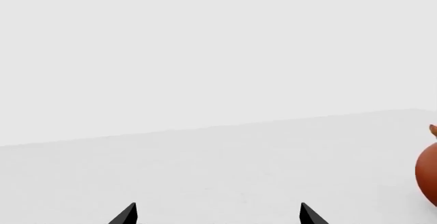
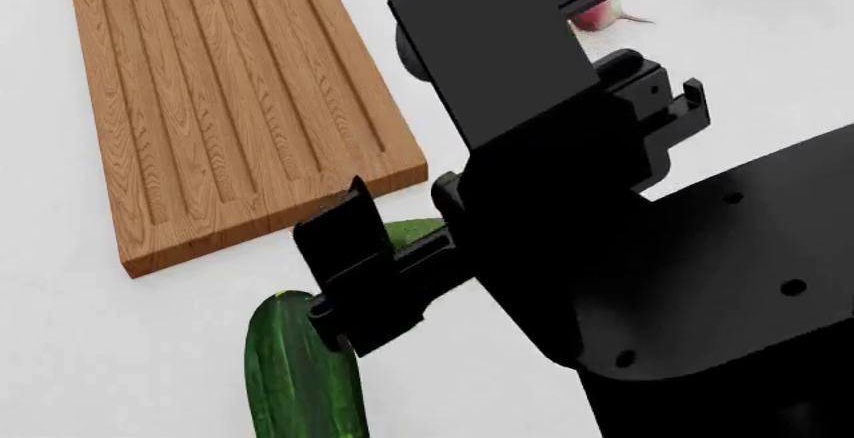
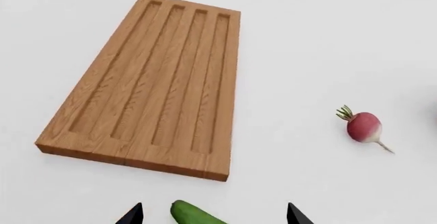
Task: Clear the non-vegetable object off the cutting board and place the vegetables onto it.
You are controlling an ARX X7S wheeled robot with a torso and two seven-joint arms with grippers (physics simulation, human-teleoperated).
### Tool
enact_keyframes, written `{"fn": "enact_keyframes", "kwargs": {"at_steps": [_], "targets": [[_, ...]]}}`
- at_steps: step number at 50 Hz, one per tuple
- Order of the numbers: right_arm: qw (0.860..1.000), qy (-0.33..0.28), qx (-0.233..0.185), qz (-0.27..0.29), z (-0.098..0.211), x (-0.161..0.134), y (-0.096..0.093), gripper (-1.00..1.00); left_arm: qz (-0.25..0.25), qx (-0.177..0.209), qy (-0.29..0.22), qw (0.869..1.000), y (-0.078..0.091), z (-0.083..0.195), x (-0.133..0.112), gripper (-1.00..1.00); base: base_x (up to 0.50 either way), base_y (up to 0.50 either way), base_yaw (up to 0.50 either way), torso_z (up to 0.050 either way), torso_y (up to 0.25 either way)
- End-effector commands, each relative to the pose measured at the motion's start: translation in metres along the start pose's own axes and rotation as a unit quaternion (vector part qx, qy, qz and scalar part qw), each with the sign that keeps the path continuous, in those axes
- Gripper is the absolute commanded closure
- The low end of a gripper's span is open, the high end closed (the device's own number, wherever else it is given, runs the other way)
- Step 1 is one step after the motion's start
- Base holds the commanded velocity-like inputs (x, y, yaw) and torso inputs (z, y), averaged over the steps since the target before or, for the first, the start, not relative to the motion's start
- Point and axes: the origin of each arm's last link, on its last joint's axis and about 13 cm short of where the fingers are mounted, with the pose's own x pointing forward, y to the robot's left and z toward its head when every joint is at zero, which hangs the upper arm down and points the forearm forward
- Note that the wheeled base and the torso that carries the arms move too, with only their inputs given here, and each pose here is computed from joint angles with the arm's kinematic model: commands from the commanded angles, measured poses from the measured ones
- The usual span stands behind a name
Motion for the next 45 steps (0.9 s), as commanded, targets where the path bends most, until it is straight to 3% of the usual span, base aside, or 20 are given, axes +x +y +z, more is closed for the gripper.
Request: {"fn": "enact_keyframes", "kwargs": {"at_steps": [1, 15, 23, 45], "targets": [[0.998, 0.051, 0.015, 0.032, -0.007, -0.018, 0.017, -1.0, -0.001, -0.002, 0.001, 1.0, 0.0, -0.003, -0.001, -1.0, 0.0, 0.0, 0.0, 0.0, 0.0], [0.993, 0.095, 0.029, 0.067, -0.014, -0.025, 0.031, -1.0, 0.0, -0.001, 0.001, 1.0, 0.001, -0.006, -0.003, -1.0, 0.0, 0.0, 0.0, 0.0, 0.0], [0.988, 0.102, 0.059, 0.103, -0.009, -0.029, 0.038, -1.0, 0.001, -0.002, 0.001, 1.0, 0.002, -0.007, -0.004, -1.0, 0.0, 0.0, 0.0, 0.0, 0.0], [0.982, 0.117, 0.055, 0.138, -0.012, -0.012, 0.042, -1.0, 0.006, 0.001, 0.002, 1.0, 0.004, -0.008, -0.006, -1.0, 0.0, 0.0, 0.0, 0.0, 0.0]]}}
